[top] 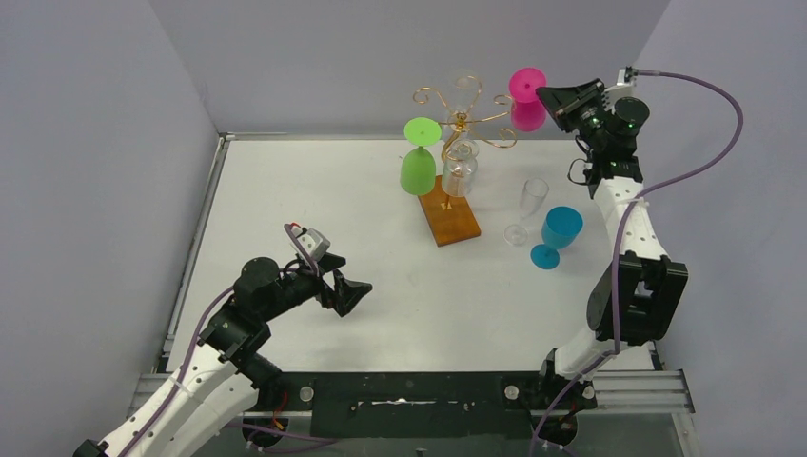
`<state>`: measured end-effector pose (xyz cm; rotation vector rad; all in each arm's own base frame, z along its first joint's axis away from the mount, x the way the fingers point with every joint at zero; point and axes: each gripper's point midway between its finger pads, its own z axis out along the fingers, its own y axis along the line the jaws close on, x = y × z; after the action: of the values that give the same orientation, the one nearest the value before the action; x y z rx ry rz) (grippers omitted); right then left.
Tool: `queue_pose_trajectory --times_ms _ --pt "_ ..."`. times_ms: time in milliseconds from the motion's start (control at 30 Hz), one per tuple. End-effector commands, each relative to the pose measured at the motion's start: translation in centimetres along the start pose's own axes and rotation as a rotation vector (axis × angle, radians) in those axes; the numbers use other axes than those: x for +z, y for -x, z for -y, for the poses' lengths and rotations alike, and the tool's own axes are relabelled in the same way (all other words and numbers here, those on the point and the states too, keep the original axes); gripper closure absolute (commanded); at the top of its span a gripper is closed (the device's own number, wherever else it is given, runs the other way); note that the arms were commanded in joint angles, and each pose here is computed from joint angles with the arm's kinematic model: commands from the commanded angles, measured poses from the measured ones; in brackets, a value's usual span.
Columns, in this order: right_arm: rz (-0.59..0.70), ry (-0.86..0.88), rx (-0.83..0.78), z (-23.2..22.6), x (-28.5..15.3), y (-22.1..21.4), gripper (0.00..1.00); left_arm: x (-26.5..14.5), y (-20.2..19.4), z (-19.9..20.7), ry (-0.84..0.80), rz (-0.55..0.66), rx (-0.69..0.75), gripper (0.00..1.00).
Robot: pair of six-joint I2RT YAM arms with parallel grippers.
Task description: Place the wine glass upside down on the wine glass rack
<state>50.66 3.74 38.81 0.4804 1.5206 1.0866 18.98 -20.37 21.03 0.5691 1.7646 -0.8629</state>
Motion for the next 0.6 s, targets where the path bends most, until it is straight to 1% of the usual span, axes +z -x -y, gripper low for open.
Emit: queue_pose_trajectory --times_ms 0,333,567 --pt "0.008 0.143 -0.065 -4.8 0.2 0.8 1.00 0.0 1.4 0.4 -0.021 0.050 0.028 0.02" --pt "-0.081 0.197 -0.078 -6.2 1.9 -1.1 1.00 -0.1 1.4 0.4 -0.020 0.051 0.029 0.02" --pt "-0.130 0.200 -0.106 -6.8 2.1 -3.0 1.00 -0.1 1.3 0.5 -0.022 0.047 0.029 0.02"
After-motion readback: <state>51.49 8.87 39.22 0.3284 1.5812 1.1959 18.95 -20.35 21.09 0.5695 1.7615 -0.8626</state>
